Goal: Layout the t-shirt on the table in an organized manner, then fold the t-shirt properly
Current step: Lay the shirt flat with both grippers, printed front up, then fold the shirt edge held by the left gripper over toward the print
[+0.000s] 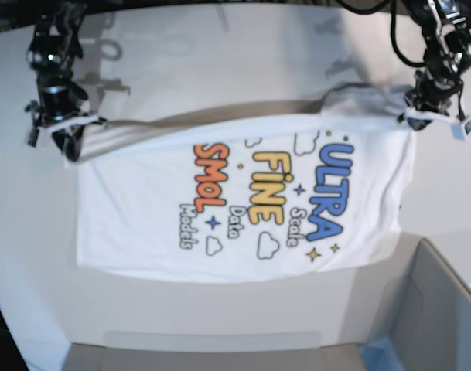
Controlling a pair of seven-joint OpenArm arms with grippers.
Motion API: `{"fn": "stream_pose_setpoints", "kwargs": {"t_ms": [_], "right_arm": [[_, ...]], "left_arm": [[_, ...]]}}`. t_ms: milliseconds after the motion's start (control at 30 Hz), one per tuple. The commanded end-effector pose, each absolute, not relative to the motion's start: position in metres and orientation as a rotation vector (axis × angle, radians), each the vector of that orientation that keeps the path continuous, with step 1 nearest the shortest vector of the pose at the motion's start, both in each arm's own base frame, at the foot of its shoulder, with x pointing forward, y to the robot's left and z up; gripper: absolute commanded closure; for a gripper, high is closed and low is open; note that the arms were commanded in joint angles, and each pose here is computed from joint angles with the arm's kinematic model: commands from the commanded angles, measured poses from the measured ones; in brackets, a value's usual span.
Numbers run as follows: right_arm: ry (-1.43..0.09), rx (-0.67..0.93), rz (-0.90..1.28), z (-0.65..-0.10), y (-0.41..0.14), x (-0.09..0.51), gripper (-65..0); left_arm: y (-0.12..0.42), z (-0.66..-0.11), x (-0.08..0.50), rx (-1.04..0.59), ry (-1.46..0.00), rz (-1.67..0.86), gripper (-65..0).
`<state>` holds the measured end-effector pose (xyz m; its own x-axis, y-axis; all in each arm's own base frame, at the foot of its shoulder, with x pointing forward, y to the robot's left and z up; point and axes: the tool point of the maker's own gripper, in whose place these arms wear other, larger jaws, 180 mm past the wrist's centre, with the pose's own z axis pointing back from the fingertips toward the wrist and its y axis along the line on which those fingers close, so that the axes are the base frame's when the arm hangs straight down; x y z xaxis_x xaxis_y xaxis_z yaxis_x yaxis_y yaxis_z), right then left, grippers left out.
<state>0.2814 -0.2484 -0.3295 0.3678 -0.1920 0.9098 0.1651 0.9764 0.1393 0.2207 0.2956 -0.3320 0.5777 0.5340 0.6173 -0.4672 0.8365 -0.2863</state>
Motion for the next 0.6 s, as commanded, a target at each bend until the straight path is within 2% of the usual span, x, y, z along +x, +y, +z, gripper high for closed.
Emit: {"fn": "stream_pose_setpoints", "kwargs": {"t_ms": [0, 133, 333, 567], "right_arm": [[-1.220, 0.006, -0.200, -0.317, -0.250, 0.291, 0.0], [-1.226, -0.044, -0.158, -0.317, -0.252, 0.306, 0.0], [-1.191, -0.048, -0.192, -0.336, -0.262, 0.317, 0.0], [-1.160, -0.049, -0.214, -0.350, -0.267, 0.323, 0.0]], "left_arm": [[0.300, -0.318, 0.231, -0.084, -0.810, 0.575, 0.0], [0.301, -0.309, 0.248, -0.102, -0.853, 0.578, 0.0], [0.295, -0.314, 0.272, -0.182, -0.787, 0.606, 0.0], [0.298, -0.310, 0.300, -0.235, -0.799, 0.641, 0.0]]}}
